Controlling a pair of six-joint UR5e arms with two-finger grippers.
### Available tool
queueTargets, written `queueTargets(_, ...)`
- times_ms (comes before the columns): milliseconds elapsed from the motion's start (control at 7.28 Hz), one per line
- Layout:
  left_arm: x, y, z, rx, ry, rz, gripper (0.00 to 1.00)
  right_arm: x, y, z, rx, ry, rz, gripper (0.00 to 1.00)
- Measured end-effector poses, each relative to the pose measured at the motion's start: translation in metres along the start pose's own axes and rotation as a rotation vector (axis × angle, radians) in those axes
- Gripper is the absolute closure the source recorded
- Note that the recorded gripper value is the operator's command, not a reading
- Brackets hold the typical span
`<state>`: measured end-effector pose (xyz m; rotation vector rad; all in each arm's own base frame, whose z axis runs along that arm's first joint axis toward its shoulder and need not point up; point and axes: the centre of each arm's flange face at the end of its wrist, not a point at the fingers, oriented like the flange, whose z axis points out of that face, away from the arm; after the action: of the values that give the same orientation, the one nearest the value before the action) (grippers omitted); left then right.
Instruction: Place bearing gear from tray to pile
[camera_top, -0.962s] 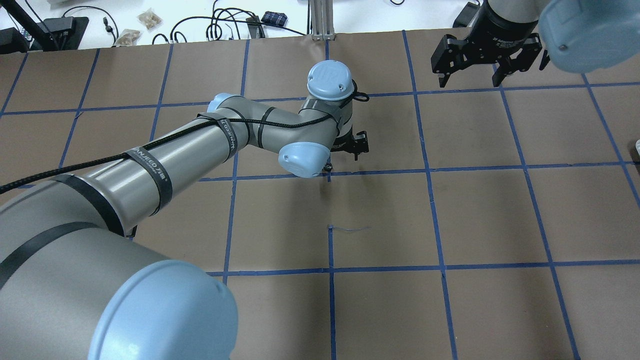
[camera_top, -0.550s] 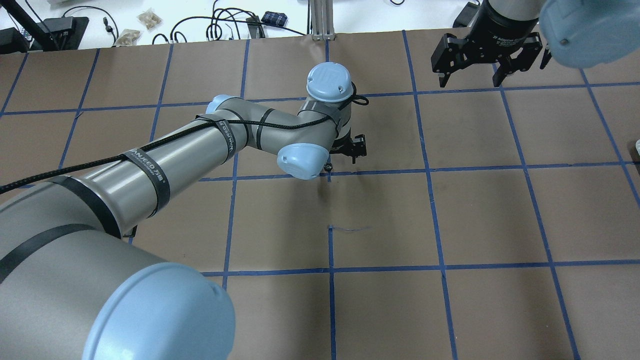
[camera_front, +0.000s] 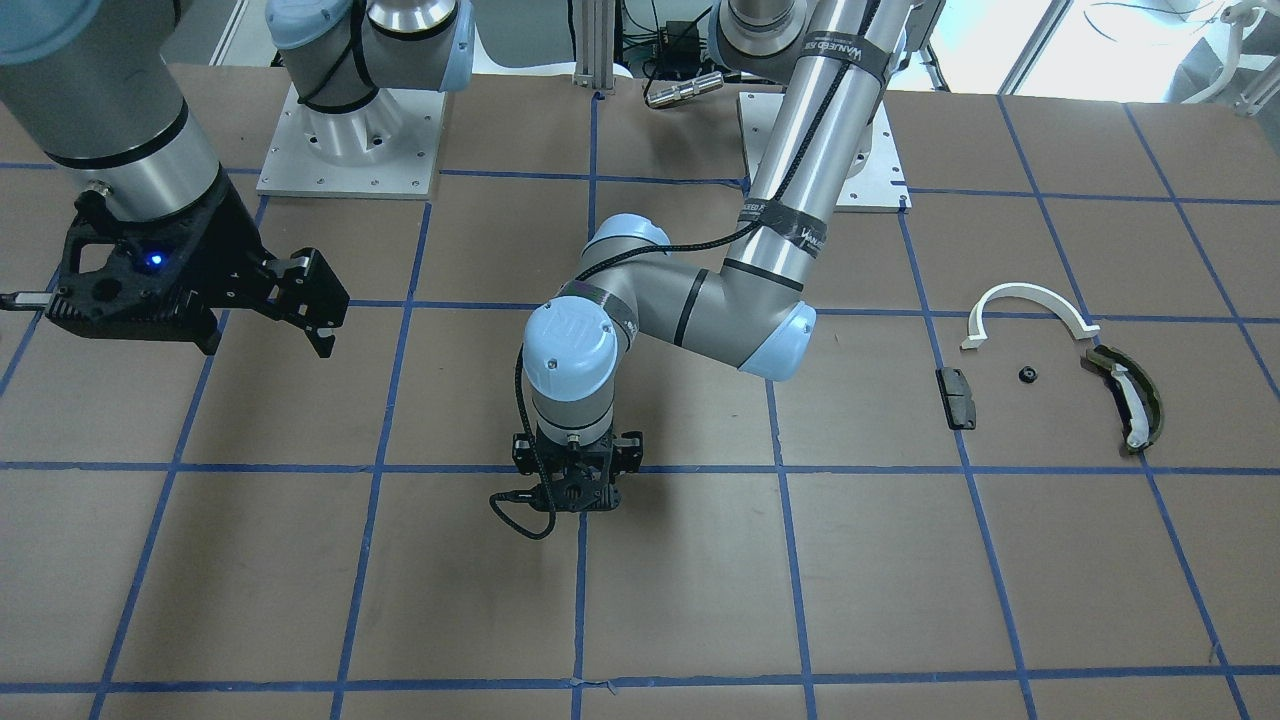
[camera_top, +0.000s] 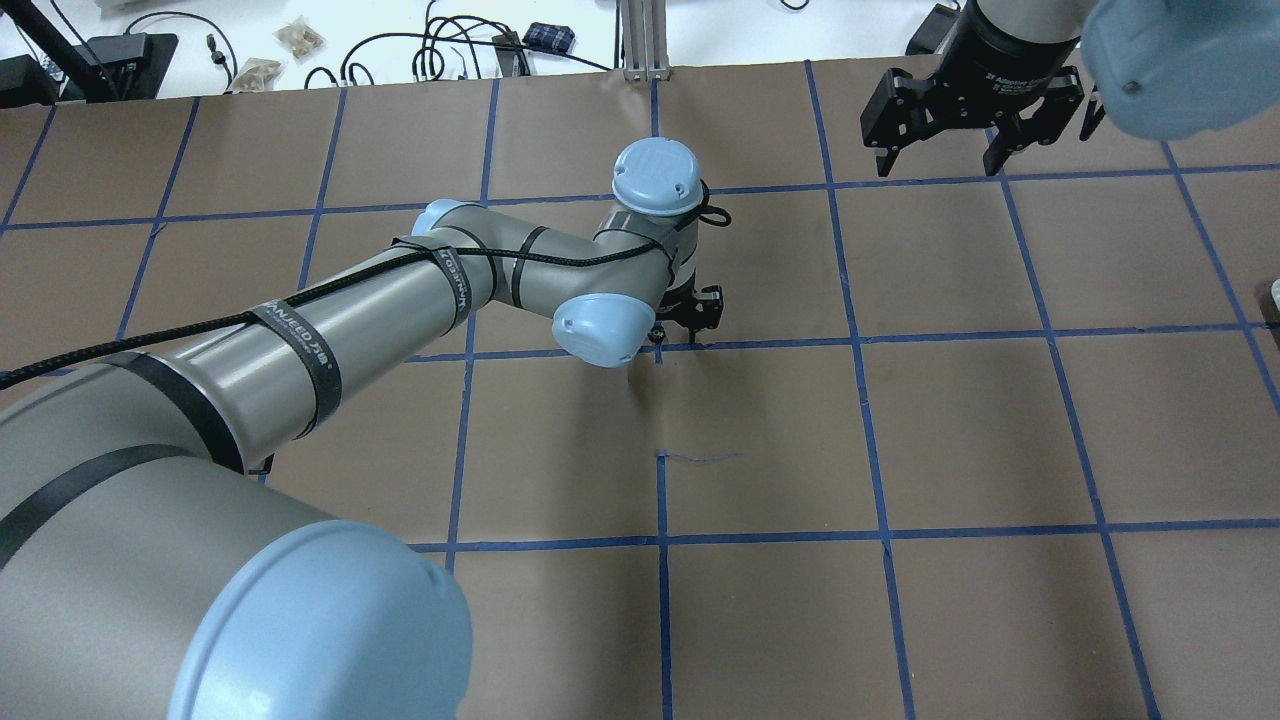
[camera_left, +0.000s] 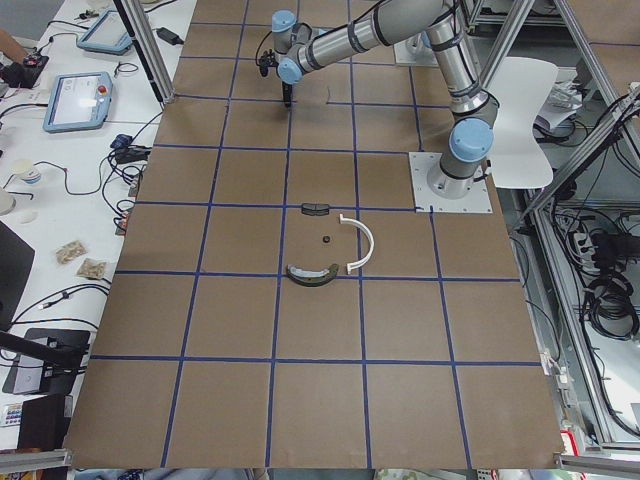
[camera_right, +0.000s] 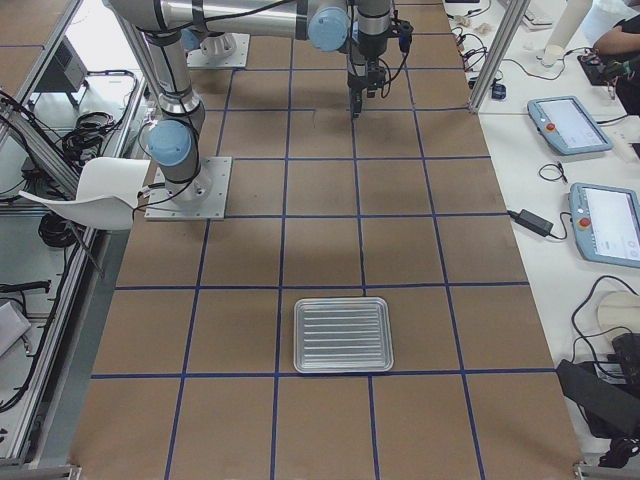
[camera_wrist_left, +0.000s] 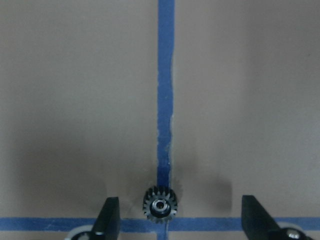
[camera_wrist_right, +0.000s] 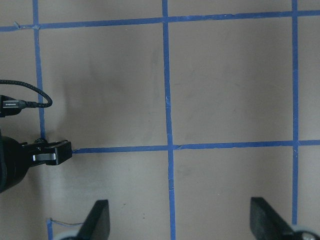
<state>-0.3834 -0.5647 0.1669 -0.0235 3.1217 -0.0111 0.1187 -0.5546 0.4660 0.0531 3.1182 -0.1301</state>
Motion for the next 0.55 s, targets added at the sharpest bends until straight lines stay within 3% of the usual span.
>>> queueTargets(550, 0.0001, -0.0046, -0.0026, 0.010, -0.003, 0.005, 0.59, 0.0010, -0.0035, 0.0087, -0.015, 0.001, 0.004, 0.00)
